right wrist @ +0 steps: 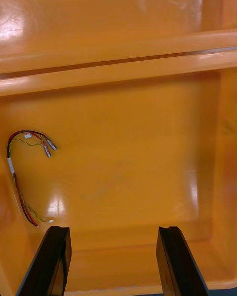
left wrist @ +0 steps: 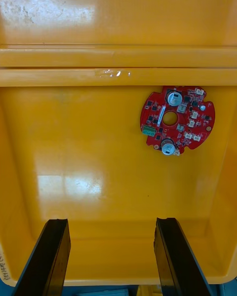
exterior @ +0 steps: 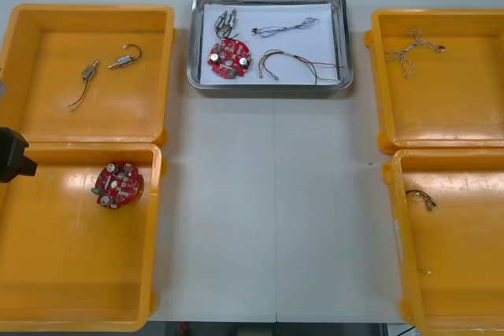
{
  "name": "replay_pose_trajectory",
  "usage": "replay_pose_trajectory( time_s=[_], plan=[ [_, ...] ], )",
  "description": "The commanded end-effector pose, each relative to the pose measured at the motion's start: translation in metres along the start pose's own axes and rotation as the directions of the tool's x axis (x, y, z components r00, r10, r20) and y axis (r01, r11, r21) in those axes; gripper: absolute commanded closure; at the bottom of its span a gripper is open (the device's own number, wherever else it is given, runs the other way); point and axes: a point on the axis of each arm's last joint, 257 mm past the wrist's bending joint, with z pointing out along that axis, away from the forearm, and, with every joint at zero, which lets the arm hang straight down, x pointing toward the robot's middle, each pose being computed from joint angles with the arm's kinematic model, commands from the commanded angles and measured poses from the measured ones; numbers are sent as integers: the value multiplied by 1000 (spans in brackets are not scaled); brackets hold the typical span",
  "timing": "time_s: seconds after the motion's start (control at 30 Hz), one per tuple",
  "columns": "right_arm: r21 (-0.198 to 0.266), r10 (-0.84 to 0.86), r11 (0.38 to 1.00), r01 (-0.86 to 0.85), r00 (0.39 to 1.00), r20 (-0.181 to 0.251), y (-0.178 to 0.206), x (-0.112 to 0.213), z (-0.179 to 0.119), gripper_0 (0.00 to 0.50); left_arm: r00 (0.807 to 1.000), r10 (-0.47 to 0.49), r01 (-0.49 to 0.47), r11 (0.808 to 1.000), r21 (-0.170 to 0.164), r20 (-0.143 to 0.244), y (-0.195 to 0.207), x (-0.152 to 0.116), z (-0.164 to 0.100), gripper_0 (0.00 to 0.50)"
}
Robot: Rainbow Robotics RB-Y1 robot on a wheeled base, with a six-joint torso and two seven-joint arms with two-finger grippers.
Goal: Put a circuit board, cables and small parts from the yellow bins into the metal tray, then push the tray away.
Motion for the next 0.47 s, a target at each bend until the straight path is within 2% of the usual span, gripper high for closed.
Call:
replay_pose_trajectory(
  time_s=[0.03,0.47],
  plan=[
    [33,-69,997,68,997,42,-6,-8,-20,0,998,62,-61,998,-24,27,7,-3,-8,0],
    [13,-141,990,140,988,69,12,-17,-25,0,998,62,-61,998,-24,27,7,-3,-8,0]
  ],
)
